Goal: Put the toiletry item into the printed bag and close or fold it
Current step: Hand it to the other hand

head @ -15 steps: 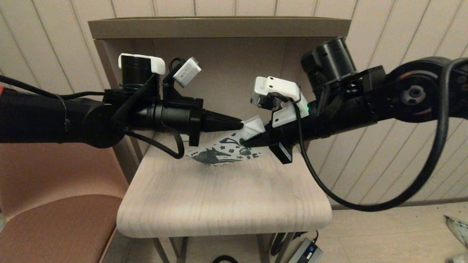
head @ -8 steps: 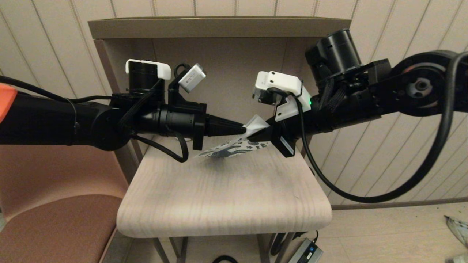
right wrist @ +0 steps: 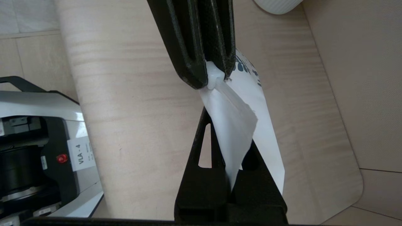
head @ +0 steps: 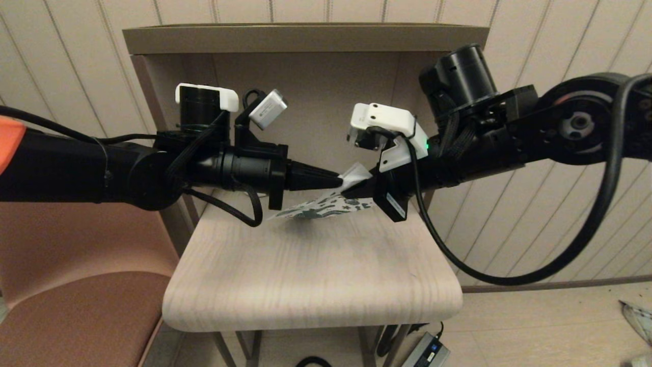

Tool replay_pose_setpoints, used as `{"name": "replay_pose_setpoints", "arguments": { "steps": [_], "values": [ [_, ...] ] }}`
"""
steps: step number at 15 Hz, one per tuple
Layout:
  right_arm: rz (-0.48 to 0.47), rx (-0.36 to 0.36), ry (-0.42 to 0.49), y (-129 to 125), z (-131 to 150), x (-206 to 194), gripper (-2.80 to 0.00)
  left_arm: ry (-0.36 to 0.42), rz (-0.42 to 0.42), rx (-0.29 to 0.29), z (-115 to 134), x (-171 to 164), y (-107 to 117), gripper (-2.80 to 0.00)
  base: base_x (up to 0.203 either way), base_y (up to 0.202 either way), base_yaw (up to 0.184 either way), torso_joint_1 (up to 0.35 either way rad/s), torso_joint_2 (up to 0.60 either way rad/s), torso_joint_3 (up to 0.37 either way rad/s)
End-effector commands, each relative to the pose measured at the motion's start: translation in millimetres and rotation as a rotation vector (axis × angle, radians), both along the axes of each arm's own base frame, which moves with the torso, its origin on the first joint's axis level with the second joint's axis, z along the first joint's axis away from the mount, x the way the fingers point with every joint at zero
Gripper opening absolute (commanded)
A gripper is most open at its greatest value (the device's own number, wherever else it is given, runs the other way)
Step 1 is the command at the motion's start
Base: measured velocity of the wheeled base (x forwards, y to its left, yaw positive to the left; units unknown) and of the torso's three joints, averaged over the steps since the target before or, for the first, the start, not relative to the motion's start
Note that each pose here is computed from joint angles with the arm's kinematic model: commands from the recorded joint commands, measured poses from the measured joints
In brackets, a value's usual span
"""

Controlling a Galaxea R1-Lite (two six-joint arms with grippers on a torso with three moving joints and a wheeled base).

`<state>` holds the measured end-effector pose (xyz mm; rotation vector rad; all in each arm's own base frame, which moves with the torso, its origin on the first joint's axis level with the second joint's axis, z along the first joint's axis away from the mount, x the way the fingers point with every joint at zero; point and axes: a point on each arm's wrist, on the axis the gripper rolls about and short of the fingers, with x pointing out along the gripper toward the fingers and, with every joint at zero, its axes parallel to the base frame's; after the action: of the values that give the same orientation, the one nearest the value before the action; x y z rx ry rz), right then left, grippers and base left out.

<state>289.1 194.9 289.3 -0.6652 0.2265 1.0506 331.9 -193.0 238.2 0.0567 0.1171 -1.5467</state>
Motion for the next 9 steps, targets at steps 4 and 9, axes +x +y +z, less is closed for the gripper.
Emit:
{"name": "replay_pose_setpoints", "arguments": {
  "steps": [4,9],
  "values": [
    [0.003,-0.015,0.001,0.0,9.3,-9.6,-2.8,-0.001,-0.009,0.001,-3.8,2.7,-1.6,-2.8,0.0,0.0,0.0,0.0,0.0,0.0],
    [-0.02,-0.018,0.021,0.8,4.9,-8.8,-2.8,-0.003,-0.009,0.0,-2.8,2.5,-1.5,-2.8,0.0,0.0,0.0,0.0,0.0,0.0]
  ]
}}
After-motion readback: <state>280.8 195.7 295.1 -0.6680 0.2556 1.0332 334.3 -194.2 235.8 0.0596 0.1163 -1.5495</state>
